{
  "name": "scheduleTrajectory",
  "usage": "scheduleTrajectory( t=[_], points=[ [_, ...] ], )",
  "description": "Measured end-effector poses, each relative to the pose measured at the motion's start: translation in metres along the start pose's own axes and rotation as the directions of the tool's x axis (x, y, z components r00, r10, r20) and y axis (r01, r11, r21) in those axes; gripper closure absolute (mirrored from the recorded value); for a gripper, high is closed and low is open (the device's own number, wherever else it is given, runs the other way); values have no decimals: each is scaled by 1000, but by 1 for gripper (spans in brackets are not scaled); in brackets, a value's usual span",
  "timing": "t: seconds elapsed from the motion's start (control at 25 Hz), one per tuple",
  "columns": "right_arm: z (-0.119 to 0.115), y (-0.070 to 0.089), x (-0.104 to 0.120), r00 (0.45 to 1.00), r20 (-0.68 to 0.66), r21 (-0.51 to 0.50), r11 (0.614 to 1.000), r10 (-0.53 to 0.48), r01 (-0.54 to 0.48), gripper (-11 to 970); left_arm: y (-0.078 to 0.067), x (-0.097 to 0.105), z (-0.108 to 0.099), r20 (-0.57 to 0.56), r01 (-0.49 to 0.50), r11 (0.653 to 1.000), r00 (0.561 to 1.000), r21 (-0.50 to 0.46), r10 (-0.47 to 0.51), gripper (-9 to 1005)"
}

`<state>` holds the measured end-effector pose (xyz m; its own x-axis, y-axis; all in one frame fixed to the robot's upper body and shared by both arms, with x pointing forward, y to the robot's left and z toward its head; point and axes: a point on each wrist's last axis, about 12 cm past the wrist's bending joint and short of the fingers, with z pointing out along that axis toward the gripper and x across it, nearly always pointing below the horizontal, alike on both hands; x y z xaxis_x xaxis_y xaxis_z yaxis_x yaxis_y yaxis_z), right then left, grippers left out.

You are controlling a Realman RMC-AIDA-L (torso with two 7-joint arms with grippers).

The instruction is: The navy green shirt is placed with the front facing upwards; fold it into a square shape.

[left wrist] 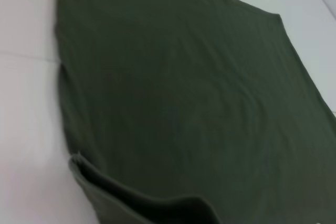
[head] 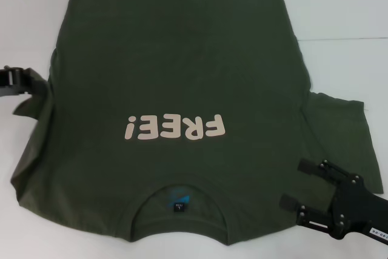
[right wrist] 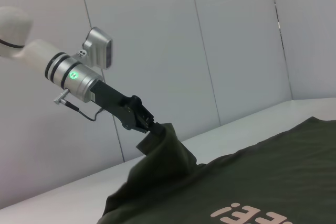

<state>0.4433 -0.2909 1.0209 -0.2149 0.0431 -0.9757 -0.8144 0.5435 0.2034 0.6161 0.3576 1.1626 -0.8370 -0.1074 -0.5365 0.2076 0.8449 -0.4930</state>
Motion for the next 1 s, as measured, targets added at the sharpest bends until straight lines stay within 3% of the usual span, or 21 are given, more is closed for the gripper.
scheduleTrajectory(
  t=[0.44,0.88,1.0],
  points=[
    [0,2,1,1000,4,-5,1000,4,-4,34,-23,17,39,-43,44,999,998,26,-43,958],
    [0,3,1,1000,9,-8,1000,6,-6,35,-21,34,58,-64,172,985,983,32,-170,956],
    [0,3,1,1000,10,-9,1000,6,-6,35,-24,40,63,-73,215,974,975,75,-210,883]
  ],
)
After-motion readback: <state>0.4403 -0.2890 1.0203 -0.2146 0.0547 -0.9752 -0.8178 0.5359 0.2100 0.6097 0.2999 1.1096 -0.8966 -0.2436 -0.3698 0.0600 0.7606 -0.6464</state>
